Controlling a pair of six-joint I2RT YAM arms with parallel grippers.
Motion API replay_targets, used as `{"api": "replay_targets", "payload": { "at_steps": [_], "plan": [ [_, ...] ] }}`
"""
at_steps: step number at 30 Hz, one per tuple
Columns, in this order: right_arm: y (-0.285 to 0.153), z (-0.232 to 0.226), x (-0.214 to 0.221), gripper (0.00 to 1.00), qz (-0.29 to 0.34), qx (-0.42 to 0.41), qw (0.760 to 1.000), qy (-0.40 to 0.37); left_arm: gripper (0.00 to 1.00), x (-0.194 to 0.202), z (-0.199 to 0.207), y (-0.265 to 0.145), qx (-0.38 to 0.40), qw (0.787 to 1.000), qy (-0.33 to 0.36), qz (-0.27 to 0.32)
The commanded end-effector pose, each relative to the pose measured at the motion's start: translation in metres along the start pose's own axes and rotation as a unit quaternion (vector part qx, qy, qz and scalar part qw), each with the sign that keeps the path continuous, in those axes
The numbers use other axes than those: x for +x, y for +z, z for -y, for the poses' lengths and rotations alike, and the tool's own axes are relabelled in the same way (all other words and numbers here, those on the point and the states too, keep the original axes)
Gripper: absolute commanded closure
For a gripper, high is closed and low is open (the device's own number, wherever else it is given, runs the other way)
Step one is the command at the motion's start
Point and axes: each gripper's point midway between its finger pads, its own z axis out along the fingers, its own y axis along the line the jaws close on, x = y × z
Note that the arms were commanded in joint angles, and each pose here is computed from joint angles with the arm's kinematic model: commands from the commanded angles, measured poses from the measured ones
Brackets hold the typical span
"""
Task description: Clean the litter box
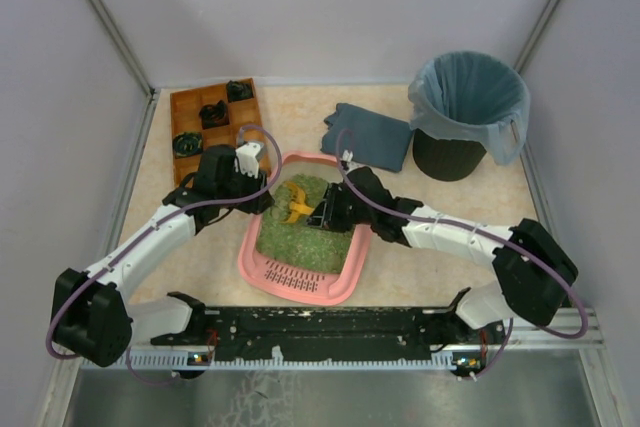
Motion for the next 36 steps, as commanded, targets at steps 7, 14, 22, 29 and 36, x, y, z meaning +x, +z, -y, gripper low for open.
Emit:
{"api": "replay_targets", "payload": {
  "at_steps": [7, 14, 22, 29, 36],
  "plan": [
    [-0.023, -0.038, -0.026, 1.00, 0.053, -0.089, 0.994, 0.026, 0.53, 0.004, 0.010, 0.001, 0.024, 1.000, 0.000, -0.010],
    [-0.033, -0.029, -0.029, 1.00, 0.062, -0.076, 0.995, 0.029, 0.44, 0.001, 0.008, -0.001, 0.016, 1.000, 0.000, -0.003],
    [-0.039, -0.024, -0.029, 1.00, 0.065, -0.068, 0.995, 0.021, 0.43, -0.001, 0.007, -0.002, 0.011, 1.000, 0.001, 0.001],
    [-0.045, -0.011, -0.020, 1.00, 0.064, -0.066, 0.995, 0.027, 0.34, -0.009, 0.008, -0.008, 0.012, 1.000, 0.004, 0.022],
    [-0.058, -0.016, -0.018, 1.00, 0.082, -0.105, 0.991, 0.030, 0.19, -0.022, 0.008, -0.021, 0.003, 0.998, 0.010, 0.061]
  ]
}}
